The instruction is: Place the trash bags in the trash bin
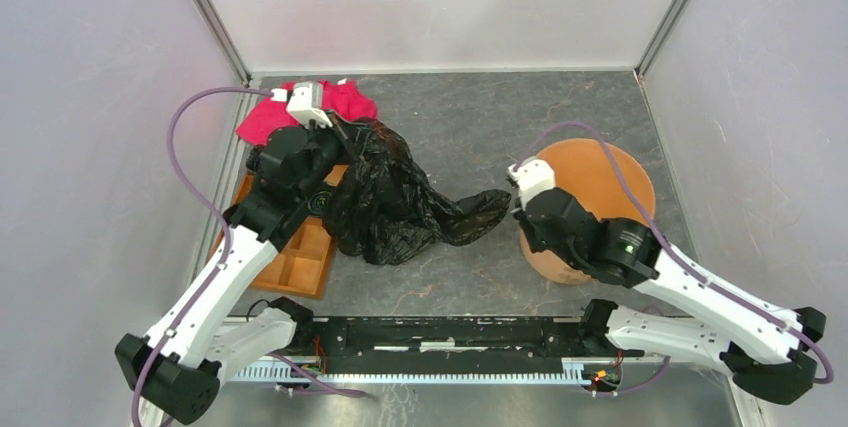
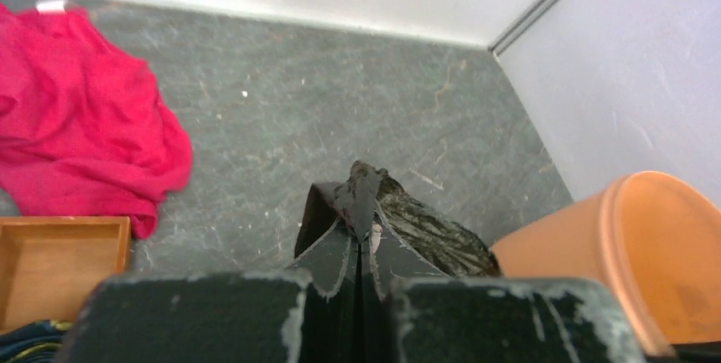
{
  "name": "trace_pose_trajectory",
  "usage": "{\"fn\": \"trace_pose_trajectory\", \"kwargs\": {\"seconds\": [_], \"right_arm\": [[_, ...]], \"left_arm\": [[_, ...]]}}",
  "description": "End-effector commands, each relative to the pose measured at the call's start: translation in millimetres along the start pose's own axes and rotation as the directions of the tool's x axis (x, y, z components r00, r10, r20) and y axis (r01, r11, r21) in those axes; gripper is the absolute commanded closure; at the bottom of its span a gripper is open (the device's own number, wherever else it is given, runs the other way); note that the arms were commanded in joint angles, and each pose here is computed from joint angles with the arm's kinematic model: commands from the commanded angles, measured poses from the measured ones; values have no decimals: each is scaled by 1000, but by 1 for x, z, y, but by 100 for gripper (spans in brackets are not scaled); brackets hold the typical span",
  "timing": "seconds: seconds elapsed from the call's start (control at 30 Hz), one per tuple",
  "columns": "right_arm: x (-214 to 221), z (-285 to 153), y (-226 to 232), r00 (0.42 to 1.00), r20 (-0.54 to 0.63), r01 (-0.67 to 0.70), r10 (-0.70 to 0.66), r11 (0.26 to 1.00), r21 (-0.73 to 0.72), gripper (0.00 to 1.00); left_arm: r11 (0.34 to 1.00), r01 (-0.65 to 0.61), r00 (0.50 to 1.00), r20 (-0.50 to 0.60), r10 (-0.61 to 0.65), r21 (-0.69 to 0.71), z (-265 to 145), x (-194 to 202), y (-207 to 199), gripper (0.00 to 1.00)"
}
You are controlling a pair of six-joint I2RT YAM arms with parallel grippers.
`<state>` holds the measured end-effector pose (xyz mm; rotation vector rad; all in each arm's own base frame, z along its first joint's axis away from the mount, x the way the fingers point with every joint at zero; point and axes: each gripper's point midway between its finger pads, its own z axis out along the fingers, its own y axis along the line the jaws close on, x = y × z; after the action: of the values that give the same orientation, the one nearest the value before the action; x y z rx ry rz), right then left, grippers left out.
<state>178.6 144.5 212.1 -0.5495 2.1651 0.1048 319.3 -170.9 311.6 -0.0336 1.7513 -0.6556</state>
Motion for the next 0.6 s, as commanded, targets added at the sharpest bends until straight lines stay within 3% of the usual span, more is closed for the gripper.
{"fn": "trace_pose_trajectory", "kwargs": {"seconds": [0.0, 0.23, 0.57], "right_arm": [[-34, 12, 42, 993, 61, 110, -101, 980, -165, 99], [-74, 19, 83, 976, 191, 161, -105, 938, -308, 99], [-67, 45, 139, 980, 185, 156, -73, 856, -492, 100]], "left_arm": [[997, -47, 981, 184, 58, -59, -28, -68, -6, 98], [989, -63, 939, 328, 104, -133, -66, -126, -8, 98], [994, -79, 879, 466, 105, -75, -95, -192, -40, 98]]}}
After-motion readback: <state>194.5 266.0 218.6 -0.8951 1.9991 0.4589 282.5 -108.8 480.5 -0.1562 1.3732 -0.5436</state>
